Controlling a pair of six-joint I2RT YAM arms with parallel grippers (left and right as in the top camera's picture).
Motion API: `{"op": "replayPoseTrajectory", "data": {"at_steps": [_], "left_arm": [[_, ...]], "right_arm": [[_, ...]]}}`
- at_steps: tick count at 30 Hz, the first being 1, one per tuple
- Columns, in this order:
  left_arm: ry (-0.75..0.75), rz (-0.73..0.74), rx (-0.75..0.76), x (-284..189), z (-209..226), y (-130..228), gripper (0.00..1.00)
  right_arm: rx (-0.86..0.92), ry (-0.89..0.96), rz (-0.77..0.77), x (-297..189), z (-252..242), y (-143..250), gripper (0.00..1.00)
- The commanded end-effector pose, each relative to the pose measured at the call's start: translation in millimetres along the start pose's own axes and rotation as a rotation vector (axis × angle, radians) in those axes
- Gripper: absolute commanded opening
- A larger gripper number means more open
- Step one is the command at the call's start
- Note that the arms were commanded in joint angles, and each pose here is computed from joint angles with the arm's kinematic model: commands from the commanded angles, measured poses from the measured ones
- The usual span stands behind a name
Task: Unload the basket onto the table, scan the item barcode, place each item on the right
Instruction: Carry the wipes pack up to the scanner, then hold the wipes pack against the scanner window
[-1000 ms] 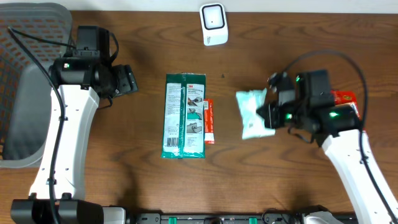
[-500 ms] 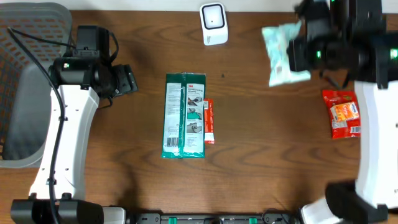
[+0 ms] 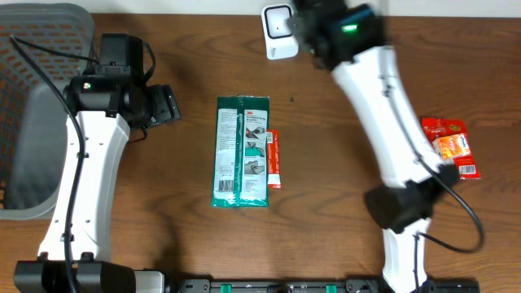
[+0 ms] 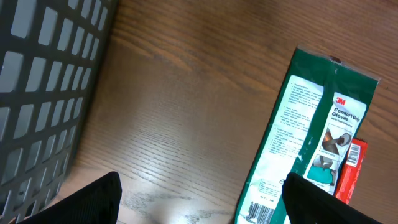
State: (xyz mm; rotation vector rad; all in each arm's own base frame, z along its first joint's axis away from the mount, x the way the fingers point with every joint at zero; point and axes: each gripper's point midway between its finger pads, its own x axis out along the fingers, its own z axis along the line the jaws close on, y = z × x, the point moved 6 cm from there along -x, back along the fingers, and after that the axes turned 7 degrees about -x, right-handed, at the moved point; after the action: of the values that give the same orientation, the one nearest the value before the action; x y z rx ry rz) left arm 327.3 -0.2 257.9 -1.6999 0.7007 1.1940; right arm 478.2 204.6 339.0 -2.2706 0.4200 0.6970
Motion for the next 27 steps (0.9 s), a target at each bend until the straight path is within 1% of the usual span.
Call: {"op": "replayPoseTrajectory", "data": {"at_steps": [1,4,7,9,12,13,17,24,27], "left_arm": [[-0.006,-0.012,-0.003,-3.3,1.7,-2.2,0.83],[-0.006,-0.012,-0.003,-3.3,1.7,-2.2,0.83],[-0.006,-0.012,-0.003,-3.3,1.7,-2.2,0.83],[-0.006,-0.012,-0.003,-3.3,1.7,-2.2,0.83],[-0.006,-0.012,-0.003,-3.3,1.7,-2.2,0.83],[-0.006,-0.012,-0.003,-3.3,1.7,-2.2,0.83],[-0.006,-0.012,-0.003,-3.3,1.7,-2.2,0.83],[-0.006,-0.012,-0.003,-3.3,1.7,-2.2,0.83],[-0.006,-0.012,-0.003,-3.3,1.7,-2.2,0.83]], "right_arm": [[-0.206,0.282,0.103,30.2,10.1,-7.8,0.01],[-0.346,0.417,0.142,72.5,32.9,-16.2,0.01],[-0.431,0.528,0.165,111.9,51.2,-19.3,0.01],[-0.447,0.561,0.15,128.5,60.6,-21.1,0.01],[-0.412,0.609,0.096,151.0,74.8,-22.9,0.01],[-0.406,0.613,0.088,153.1,76.2,-23.3,0.01],[-0.339,0.625,-0.037,171.5,92.8,-28.9,0.01],[-0.36,0.557,-0.126,195.4,118.4,-25.0,0.01],[-0.375,0.54,-0.131,202.0,125.7,-21.6,0.01]]}}
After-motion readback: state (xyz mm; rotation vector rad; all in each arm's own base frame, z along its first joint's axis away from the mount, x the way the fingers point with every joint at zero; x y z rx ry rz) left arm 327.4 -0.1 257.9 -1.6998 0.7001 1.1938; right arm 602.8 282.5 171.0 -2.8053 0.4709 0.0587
